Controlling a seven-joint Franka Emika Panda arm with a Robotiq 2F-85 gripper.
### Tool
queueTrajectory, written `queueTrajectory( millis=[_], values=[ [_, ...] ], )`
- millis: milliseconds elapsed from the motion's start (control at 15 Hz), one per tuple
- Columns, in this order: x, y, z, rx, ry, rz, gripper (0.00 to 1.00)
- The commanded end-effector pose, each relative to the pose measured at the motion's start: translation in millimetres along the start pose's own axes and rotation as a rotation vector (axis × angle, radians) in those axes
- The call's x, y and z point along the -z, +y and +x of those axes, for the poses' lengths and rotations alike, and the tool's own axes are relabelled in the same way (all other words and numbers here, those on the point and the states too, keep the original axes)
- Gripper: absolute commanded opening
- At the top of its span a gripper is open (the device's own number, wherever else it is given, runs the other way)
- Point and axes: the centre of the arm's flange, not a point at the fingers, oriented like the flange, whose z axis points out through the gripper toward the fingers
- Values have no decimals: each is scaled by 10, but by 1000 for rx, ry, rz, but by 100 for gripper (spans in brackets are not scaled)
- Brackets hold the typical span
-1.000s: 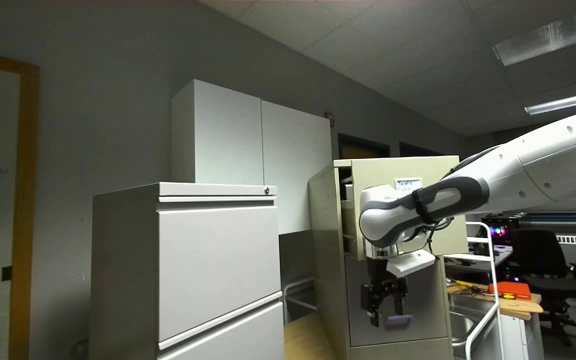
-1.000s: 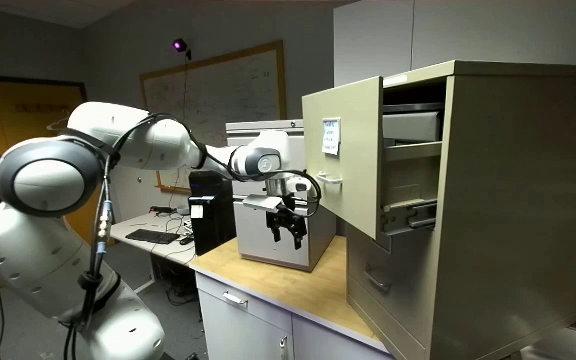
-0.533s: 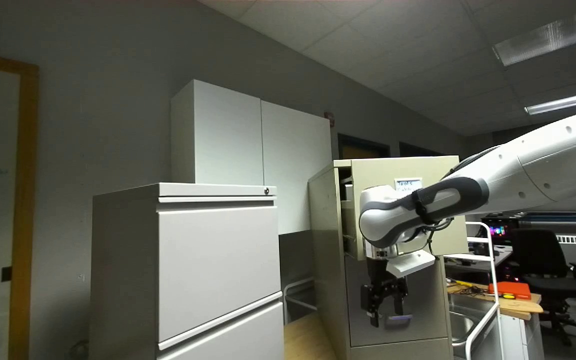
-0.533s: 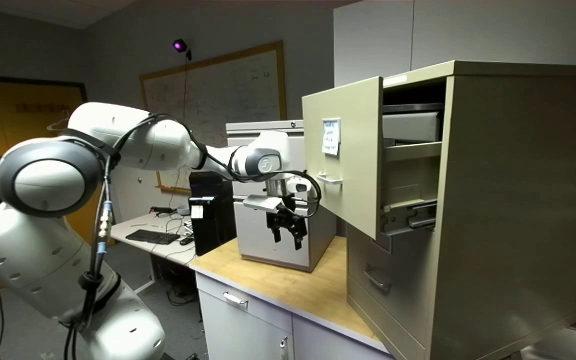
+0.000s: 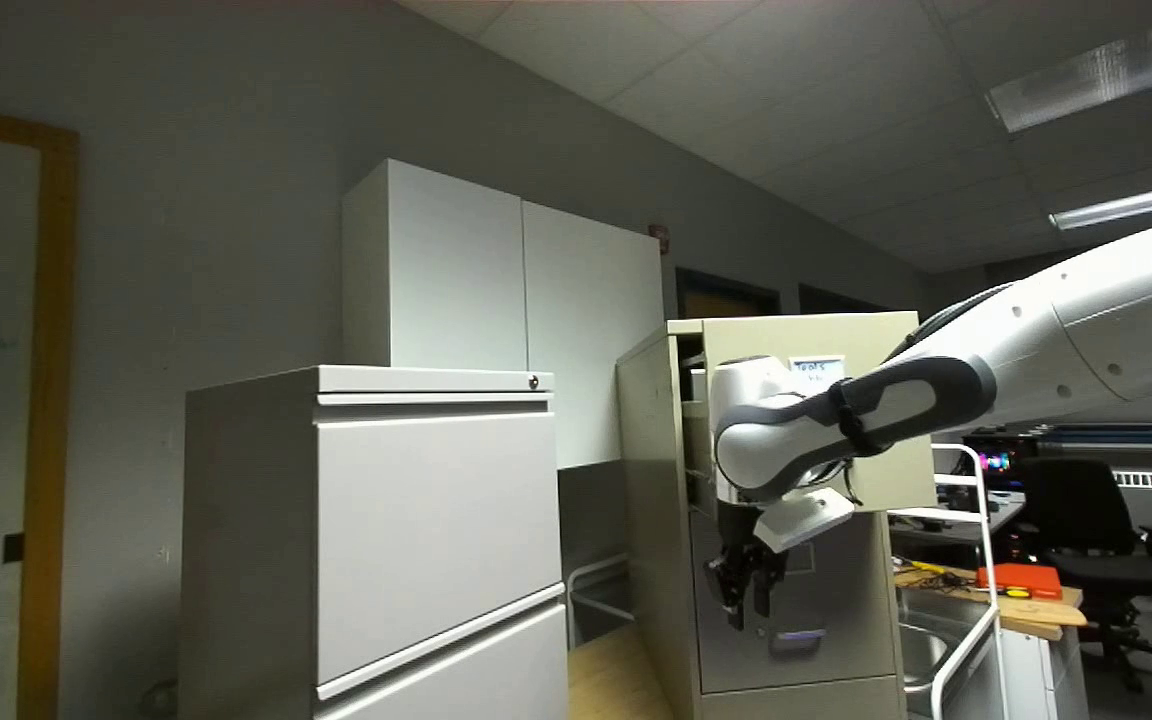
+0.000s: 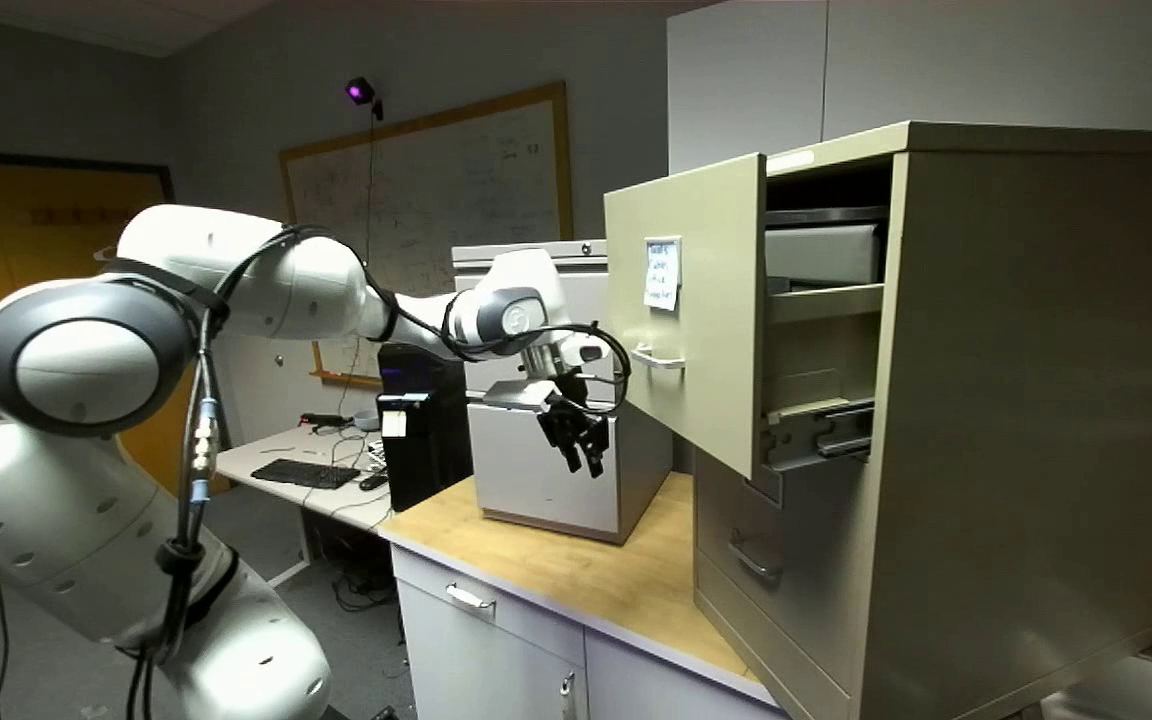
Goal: Close the top drawer of the file cabinet
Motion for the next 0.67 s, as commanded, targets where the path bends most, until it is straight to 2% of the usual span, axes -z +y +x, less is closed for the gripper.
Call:
queueTrajectory(
  millis=[0,200,600],
  values=[
    [258,-176,-191,-13,110,-55,20],
    [487,-206,-277,-36,227,-124,0],
    [944,144,-397,-191,453,-243,0]
  ],
)
